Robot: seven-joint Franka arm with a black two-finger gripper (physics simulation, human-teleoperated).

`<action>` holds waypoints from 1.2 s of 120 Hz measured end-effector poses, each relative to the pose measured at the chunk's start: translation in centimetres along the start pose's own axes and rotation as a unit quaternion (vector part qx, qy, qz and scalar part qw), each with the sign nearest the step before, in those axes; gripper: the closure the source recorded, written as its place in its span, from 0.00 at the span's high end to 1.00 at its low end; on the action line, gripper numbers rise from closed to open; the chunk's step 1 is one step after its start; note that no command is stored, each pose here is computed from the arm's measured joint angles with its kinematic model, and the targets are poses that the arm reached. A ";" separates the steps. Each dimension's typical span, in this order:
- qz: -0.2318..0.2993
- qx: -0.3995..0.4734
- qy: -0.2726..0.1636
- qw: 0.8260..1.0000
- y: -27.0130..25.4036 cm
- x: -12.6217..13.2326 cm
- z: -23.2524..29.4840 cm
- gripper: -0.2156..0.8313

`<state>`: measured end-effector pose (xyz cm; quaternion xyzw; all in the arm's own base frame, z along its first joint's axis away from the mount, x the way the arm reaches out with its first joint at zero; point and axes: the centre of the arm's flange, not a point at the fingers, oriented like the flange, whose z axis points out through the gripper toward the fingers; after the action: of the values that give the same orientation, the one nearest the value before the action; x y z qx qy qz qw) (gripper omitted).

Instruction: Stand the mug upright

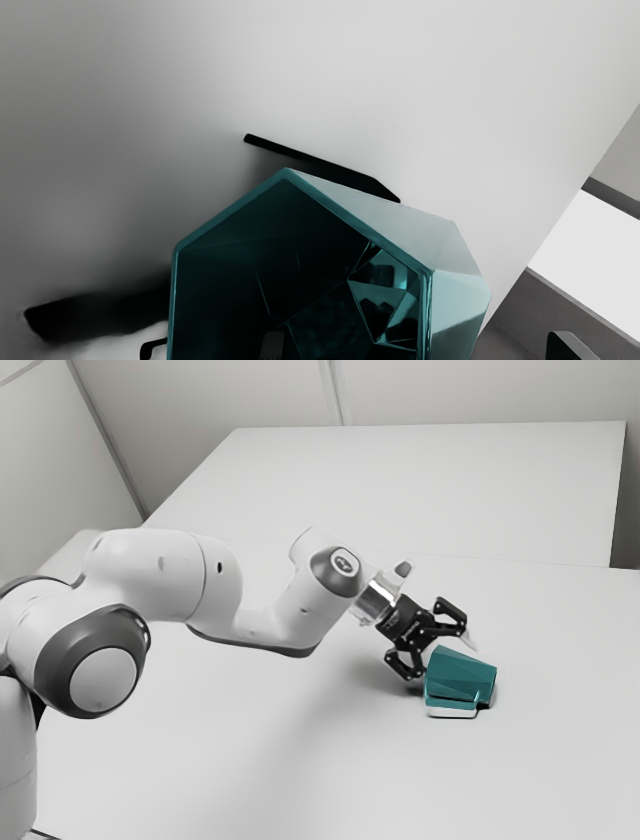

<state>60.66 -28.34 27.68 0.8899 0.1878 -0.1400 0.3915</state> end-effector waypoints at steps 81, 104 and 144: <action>0.077 0.033 0.024 0.996 5.1 -1.3 -1.2 0.15; 0.069 0.034 0.023 0.997 5.5 -1.9 -0.5 0.08; 0.156 0.102 0.088 0.979 10.1 -5.6 -6.7 0.07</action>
<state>60.85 -30.91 40.81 0.9523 0.0651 -0.0172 0.2975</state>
